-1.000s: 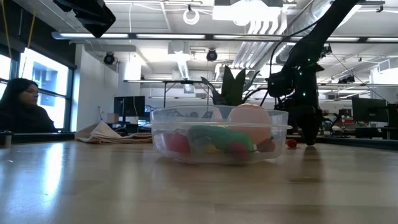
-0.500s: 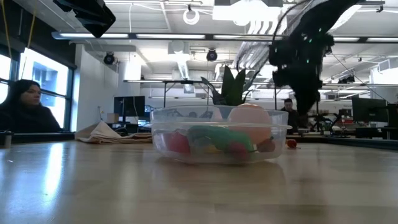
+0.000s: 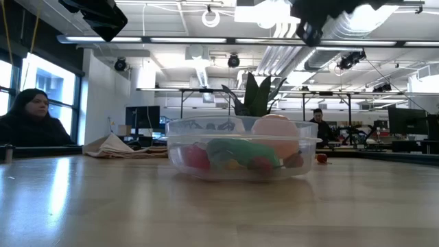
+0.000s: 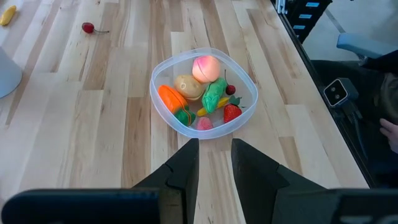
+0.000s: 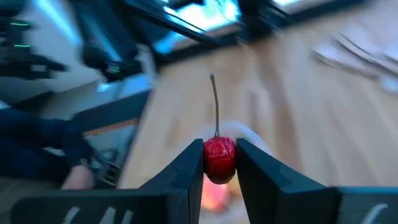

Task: Pick and placing Produce into tupperware
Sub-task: Put the top cherry into the transparent container

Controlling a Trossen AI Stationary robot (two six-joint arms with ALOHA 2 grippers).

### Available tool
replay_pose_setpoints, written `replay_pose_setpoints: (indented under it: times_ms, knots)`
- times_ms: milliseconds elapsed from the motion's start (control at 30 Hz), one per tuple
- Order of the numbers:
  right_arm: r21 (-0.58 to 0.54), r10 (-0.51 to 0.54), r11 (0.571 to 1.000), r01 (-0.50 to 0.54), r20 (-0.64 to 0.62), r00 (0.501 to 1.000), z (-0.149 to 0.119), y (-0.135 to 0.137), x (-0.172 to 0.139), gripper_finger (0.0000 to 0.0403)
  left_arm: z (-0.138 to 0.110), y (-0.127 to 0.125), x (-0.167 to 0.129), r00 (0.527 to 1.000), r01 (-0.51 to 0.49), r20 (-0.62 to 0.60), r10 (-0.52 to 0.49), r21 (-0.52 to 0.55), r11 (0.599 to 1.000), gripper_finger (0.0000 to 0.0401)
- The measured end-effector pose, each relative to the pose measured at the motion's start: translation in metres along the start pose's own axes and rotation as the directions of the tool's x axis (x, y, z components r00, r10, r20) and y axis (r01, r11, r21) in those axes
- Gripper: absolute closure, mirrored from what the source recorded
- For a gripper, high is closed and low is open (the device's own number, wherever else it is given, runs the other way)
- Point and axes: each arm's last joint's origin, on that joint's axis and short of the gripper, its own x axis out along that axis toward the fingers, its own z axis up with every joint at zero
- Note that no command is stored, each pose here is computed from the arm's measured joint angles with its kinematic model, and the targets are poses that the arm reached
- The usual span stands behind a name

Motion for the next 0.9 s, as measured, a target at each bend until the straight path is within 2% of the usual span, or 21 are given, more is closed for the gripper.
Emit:
replay_pose_setpoints:
  times_ms: [67,133,400,500,633,900]
  knots:
    - [-0.056,0.065,0.996,-0.063,0.025,0.998,0.003,0.013,0.009,0.0324,0.000,0.000,0.000,1.000,0.000,0.000,0.000,0.000,1.000,0.0318]
    - [-0.097,0.085,0.992,-0.082,0.028,0.996,0.002,0.024,0.022,0.0324,0.000,0.000,0.000,1.000,0.000,0.000,0.000,0.000,1.000,0.0318]
    - [-0.266,0.002,0.964,-0.017,-0.056,0.998,-0.023,0.041,0.096,0.0324,0.000,0.000,0.000,1.000,0.000,0.000,0.000,0.000,1.000,0.0318]
    - [-0.304,-0.022,0.953,-0.004,-0.081,0.996,-0.035,0.037,0.126,0.0324,0.000,0.000,0.000,1.000,0.000,0.000,0.000,0.000,1.000,0.0318]
    - [-0.291,-0.053,0.957,0.014,-0.127,0.991,-0.052,0.021,0.156,0.0324,0.000,0.000,0.000,1.000,0.000,0.000,0.000,0.000,1.000,0.0318]
    - [-0.263,-0.106,0.964,0.043,-0.229,0.968,-0.079,-0.002,0.185,0.0324,0.000,0.000,0.000,1.000,0.000,0.000,0.000,0.000,1.000,0.0318]
